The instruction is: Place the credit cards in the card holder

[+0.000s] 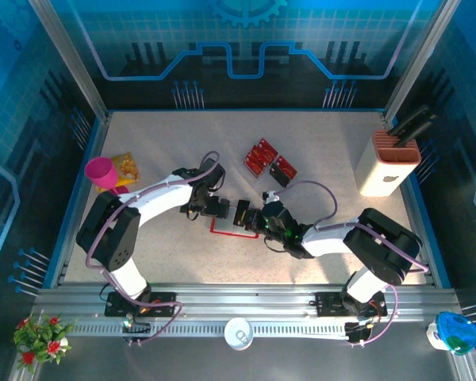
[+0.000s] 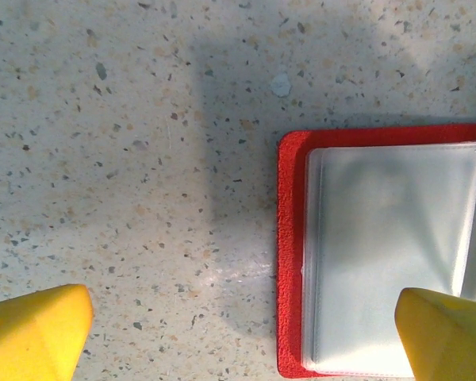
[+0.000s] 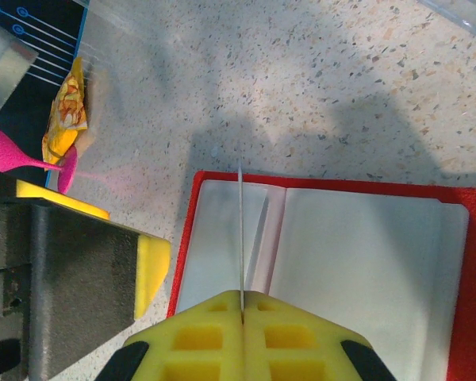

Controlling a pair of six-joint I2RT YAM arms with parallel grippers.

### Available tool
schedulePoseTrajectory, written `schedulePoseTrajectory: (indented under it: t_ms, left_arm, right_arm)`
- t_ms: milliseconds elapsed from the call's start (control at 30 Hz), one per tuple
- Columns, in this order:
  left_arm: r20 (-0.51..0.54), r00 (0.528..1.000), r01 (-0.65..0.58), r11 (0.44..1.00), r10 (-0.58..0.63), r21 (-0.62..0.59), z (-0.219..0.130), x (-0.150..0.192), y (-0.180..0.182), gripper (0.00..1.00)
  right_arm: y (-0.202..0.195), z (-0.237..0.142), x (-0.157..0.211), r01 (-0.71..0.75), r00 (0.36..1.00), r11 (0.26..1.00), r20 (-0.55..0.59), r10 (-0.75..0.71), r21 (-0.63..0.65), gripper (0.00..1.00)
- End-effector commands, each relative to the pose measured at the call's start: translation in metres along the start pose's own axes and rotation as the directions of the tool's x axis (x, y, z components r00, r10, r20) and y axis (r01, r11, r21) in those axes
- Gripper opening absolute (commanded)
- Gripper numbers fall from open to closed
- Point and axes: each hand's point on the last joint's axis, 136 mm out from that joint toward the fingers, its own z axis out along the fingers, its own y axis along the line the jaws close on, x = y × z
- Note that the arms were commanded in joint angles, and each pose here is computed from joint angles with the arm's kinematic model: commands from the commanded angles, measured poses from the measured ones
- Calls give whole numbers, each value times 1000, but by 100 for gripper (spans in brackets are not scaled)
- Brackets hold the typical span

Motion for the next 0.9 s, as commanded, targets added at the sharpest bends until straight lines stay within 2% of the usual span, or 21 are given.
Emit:
schedulePoseTrajectory:
  t_ms: [0,433,867]
  left_arm:
    - [-47,999,-9,1000,9,10,9,11,-4,99]
    - [-152,988,0,993,-18,-117,25,32,18,99]
    - [-156,987,3,990,-25,-142,26,35,23,99]
  right_arm:
    - [-1,-1,-4,-8,999,1000,41,9,-2,0]
    - [-4,3,-1,-27,999,1000,46,28,-7,0]
    - [-10,8,5,-56,997,998,44,57,-23,0]
